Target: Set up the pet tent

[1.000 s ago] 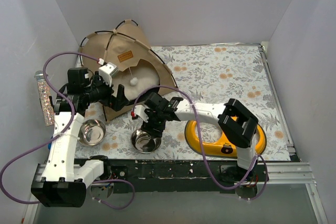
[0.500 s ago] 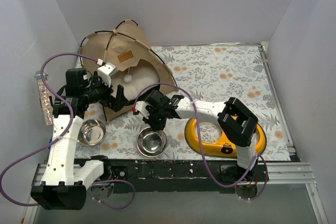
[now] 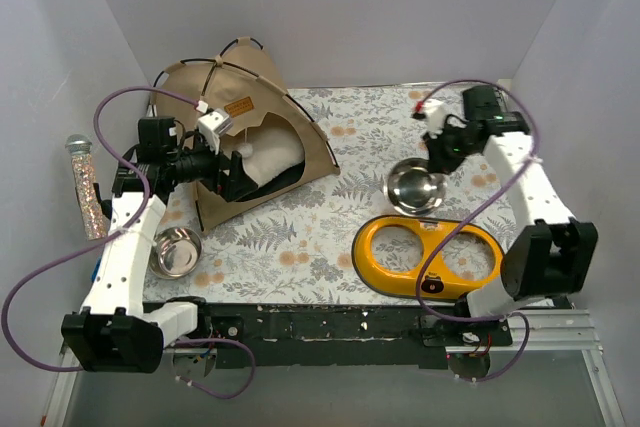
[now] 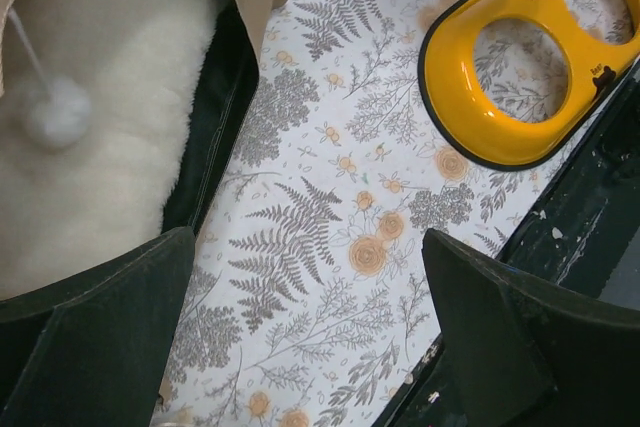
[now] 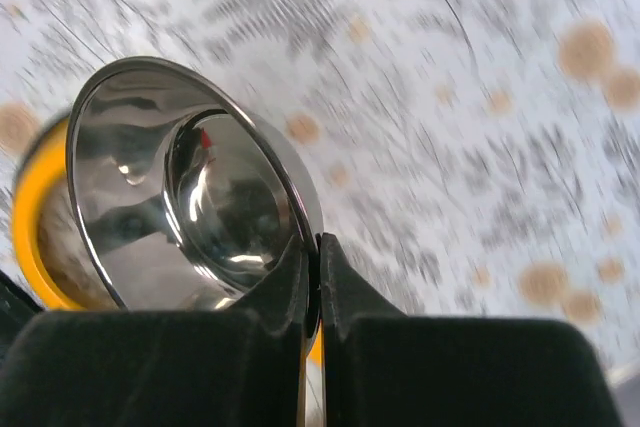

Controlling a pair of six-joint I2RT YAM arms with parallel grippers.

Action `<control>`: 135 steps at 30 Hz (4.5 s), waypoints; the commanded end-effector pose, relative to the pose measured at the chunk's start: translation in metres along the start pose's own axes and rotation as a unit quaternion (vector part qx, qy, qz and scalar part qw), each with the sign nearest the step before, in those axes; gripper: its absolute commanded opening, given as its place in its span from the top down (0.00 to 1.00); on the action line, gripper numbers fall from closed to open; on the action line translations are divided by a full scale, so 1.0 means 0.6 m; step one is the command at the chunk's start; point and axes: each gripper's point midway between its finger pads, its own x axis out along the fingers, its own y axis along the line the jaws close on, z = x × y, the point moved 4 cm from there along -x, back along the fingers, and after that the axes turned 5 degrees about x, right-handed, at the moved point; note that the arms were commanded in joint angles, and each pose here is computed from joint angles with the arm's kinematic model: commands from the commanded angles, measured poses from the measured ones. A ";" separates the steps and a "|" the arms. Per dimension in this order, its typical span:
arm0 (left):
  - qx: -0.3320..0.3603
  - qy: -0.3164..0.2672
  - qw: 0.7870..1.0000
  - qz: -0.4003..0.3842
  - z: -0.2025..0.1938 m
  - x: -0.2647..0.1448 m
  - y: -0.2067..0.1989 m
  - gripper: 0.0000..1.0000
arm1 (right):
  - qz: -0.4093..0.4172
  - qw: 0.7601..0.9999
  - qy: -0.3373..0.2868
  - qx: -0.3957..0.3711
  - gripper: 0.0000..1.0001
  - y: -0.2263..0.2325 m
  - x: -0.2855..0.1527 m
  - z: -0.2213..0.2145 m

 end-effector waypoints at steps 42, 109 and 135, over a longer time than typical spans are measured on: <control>-0.024 0.440 0.885 0.148 -0.337 -0.094 0.013 0.02 | -0.016 0.999 0.038 0.017 0.16 -0.018 -0.084 -0.082; 0.457 0.167 0.824 -0.291 -0.069 0.402 -0.426 1.00 | -0.127 0.955 -0.093 0.252 0.15 -0.099 -0.174 -0.047; 0.239 0.320 0.915 -0.062 -0.138 0.219 -0.037 0.51 | -0.027 0.965 -0.149 0.215 0.15 -0.087 -0.168 0.028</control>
